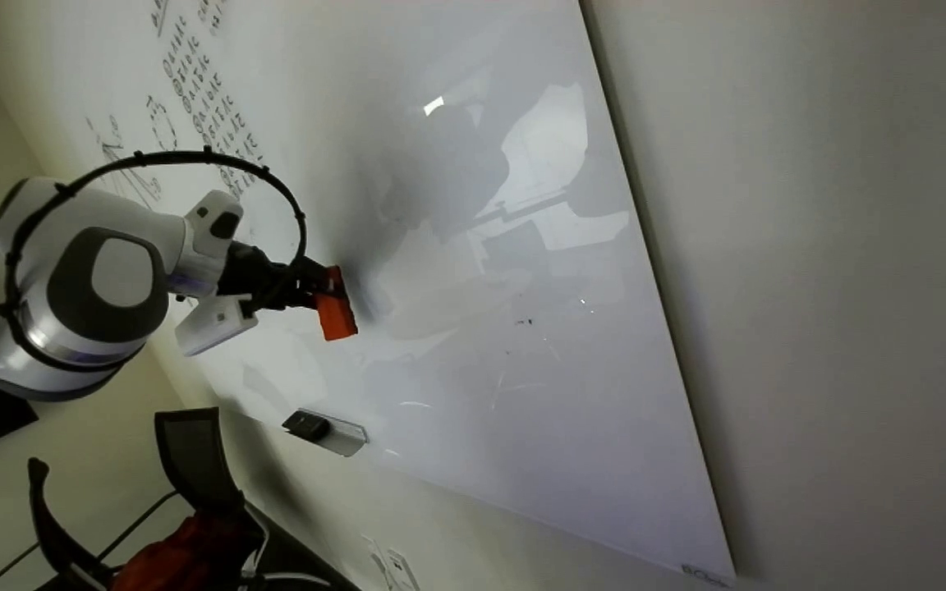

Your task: Erase the scribbles on the whiteboard with the duster

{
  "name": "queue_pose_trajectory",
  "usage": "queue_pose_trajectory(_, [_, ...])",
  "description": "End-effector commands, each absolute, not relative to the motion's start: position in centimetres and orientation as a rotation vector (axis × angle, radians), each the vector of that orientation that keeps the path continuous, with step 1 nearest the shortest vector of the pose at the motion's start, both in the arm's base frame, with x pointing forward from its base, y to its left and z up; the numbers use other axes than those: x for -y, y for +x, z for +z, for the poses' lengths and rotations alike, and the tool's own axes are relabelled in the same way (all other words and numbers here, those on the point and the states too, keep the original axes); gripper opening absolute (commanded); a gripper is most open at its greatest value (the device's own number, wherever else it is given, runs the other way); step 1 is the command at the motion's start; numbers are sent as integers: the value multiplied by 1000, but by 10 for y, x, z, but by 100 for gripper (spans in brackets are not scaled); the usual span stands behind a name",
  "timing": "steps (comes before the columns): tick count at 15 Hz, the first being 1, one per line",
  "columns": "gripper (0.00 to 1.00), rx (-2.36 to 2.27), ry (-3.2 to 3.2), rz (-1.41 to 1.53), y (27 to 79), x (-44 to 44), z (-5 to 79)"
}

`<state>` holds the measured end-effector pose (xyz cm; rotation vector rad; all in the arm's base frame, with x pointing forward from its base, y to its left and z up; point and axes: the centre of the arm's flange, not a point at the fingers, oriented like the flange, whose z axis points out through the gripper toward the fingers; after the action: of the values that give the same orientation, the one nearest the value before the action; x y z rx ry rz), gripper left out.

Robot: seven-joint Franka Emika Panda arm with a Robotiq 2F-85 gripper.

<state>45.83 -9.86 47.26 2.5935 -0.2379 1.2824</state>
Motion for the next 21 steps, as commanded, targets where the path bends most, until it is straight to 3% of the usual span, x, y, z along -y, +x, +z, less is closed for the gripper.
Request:
queue_pose_trajectory(1, [30,346,2644,1228,491,62,441])
queue_pose_trajectory(14, [30,452,2790,959,568,-48,351])
queue_pose_trajectory(15, [30,430,2805,995,518,-41,379])
queue_pose_trajectory(16, [55,430,2808,984,520,-44,376])
queue_pose_trajectory(20, [55,436,2807,988,519,-43,378])
queue_pose_trajectory(21, [30,438,2806,988,519,-42,378])
